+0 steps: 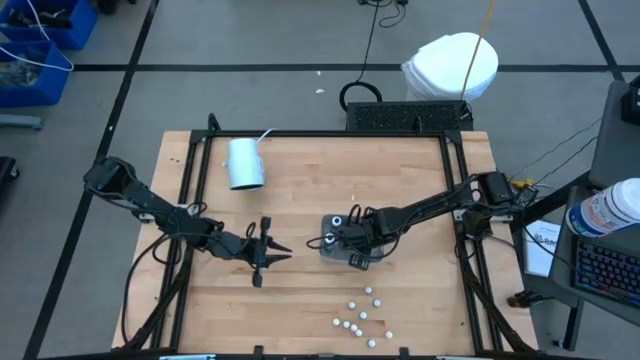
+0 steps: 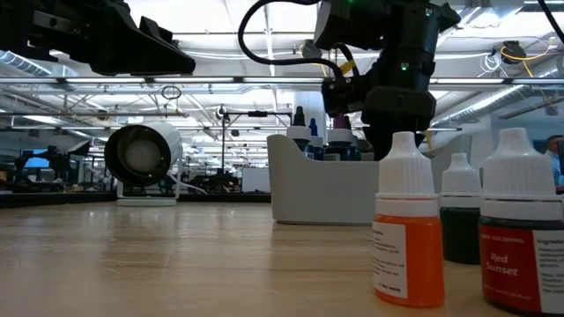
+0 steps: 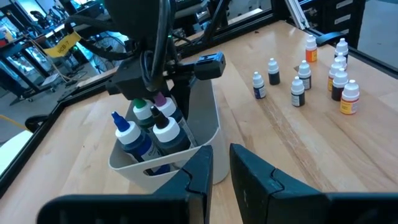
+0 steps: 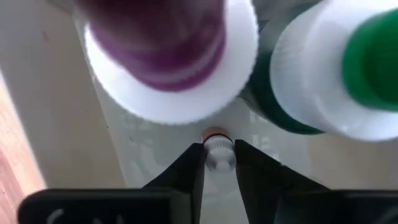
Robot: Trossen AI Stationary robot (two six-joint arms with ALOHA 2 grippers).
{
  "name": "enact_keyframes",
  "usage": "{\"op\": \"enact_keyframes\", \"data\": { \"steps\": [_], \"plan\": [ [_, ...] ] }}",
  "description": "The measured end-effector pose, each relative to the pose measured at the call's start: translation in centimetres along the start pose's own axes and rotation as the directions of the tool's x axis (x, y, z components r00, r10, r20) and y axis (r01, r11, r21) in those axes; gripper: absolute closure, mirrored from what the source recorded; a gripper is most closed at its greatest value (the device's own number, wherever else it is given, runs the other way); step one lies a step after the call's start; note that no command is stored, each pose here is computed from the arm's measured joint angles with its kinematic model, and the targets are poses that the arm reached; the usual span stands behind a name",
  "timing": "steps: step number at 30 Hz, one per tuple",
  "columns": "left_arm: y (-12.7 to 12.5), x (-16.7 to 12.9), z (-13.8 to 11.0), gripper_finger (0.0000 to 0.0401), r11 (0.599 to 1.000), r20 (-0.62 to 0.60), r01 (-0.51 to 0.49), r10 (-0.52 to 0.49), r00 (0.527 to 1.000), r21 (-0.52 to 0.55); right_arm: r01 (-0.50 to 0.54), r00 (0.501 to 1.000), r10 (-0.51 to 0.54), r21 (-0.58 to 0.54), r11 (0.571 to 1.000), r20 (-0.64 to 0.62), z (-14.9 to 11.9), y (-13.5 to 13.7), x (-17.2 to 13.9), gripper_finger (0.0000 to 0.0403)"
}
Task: Pick & Place food coloring
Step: Put the red food coloring bottle into the gray bin, then put the small blue food coloring bottle into the gray bin
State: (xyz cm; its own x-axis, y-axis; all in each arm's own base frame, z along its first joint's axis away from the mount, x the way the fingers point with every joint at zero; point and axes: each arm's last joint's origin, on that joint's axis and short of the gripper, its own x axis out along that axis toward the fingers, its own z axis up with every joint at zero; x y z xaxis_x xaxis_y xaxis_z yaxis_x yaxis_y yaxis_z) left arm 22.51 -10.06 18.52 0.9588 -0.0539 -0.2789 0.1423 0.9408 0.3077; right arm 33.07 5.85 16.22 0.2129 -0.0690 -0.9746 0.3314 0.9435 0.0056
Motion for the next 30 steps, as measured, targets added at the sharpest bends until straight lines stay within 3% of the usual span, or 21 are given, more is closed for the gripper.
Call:
{"op": "enact_keyframes", "data": {
  "steps": [15, 30],
  "plan": [
    [0.0, 0.0, 0.0, 0.0338, 1.0, 0.0, 0.0, 0.0, 1.0, -0.007, -0.03, 0.999, 0.028, 0.059, 0.998, 0.034, 0.1, 0.0, -1.1, 0.0251],
    [0.0, 0.0, 0.0, 0.0339, 1.0, 0.0, -0.002, 0.002, 1.0, 0.018, -0.057, 0.956, 0.054, 0.0, 0.998, 0.289, -1.5, 0.5, -8.7, 0.0263]
  ]
}}
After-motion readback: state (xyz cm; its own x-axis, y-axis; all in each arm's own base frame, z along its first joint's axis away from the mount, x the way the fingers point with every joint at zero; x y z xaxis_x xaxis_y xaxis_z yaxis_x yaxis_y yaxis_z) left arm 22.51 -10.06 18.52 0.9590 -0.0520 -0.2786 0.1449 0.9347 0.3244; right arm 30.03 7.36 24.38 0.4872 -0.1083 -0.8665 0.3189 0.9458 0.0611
